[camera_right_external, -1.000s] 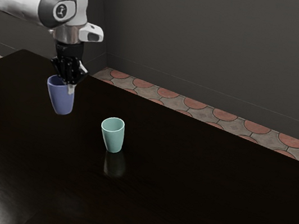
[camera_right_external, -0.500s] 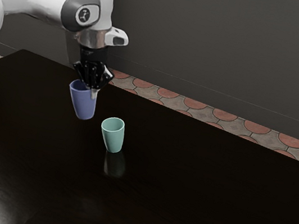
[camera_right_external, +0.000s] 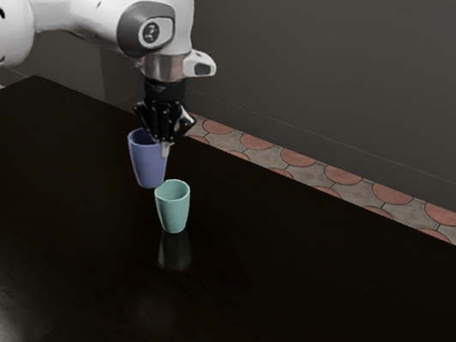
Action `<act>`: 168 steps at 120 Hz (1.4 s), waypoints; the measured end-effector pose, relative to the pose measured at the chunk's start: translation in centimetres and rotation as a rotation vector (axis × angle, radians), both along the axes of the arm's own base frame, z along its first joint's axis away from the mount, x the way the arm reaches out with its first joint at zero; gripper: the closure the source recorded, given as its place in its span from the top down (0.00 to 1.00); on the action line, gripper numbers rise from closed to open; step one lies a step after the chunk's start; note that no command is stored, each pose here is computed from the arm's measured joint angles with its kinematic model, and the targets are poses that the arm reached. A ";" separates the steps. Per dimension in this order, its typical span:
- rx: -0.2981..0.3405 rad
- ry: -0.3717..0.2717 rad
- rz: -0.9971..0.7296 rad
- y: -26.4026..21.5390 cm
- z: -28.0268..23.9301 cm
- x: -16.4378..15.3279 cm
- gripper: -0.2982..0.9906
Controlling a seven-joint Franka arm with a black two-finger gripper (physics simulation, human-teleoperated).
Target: Place the left cup onto the right cup
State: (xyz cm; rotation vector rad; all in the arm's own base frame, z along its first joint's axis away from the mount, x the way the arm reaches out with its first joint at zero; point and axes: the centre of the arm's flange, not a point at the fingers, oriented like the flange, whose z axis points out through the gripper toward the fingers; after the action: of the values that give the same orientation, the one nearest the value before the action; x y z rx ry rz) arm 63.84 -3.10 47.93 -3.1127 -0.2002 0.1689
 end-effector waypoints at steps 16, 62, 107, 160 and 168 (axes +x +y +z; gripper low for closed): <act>-0.007 -0.021 0.014 0.0 -0.1 1.3 0.16; -0.018 -0.031 0.041 0.3 -1.6 3.5 0.16; -0.023 -0.036 0.059 0.8 -2.8 5.0 0.16; -0.020 -0.032 0.068 1.1 -4.5 5.7 0.16; -0.021 -0.030 0.068 1.1 -4.8 5.8 0.16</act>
State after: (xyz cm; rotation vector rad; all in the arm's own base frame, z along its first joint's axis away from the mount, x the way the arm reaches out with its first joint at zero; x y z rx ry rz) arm 69.61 -1.96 43.10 -3.1322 -0.3076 0.1261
